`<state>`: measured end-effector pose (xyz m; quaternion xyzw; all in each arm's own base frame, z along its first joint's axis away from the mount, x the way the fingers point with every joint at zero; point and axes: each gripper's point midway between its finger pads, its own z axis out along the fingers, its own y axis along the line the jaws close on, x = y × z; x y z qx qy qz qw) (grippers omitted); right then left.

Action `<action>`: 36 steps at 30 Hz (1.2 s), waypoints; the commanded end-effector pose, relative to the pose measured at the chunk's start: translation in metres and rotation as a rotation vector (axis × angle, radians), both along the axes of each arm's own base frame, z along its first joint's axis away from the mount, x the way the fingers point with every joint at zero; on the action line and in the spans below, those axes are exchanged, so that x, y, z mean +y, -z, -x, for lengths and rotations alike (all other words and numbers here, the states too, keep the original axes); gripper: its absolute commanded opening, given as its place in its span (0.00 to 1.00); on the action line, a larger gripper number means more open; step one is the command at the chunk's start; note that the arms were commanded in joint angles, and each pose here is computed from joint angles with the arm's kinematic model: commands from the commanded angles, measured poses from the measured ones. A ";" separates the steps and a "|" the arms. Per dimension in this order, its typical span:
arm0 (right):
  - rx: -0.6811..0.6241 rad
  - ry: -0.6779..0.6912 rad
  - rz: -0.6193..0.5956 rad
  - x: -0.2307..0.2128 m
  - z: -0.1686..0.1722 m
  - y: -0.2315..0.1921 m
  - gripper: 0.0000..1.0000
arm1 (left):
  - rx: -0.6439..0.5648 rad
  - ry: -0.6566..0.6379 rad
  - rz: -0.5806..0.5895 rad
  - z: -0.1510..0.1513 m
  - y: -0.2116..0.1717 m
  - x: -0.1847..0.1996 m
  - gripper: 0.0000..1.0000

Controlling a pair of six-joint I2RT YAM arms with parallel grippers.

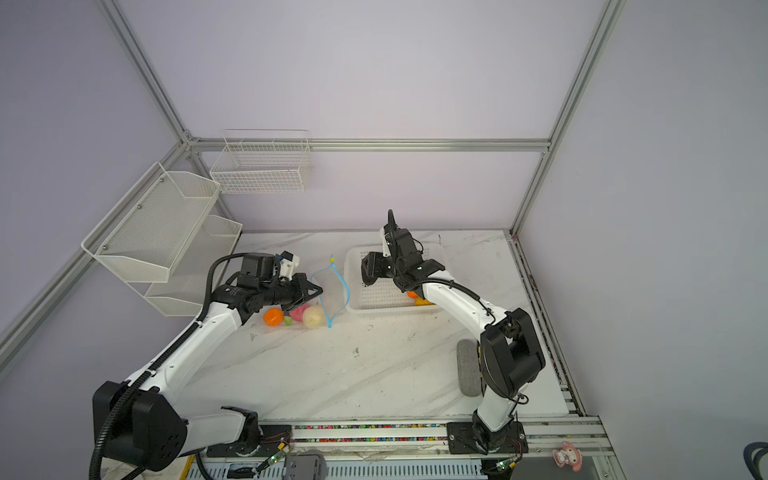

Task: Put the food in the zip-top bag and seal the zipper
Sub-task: 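Lift the dark avocado with the right gripper and carry it to the bag, then lower the avocado into the bag mouth and open the right gripper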

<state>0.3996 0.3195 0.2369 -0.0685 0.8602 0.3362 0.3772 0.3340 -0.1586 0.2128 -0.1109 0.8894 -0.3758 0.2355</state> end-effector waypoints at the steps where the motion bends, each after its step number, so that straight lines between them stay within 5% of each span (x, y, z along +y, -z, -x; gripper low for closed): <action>1: -0.100 -0.047 -0.137 0.024 0.018 -0.037 0.56 | -0.041 0.007 0.029 -0.007 -0.015 -0.003 0.00; 10: -0.124 -0.151 -0.157 0.073 0.052 -0.025 0.56 | -0.051 0.006 0.032 -0.006 -0.019 -0.003 0.00; 36: -0.044 -0.208 -0.074 0.103 0.061 0.041 0.56 | -0.066 -0.003 0.028 0.001 -0.023 0.001 0.00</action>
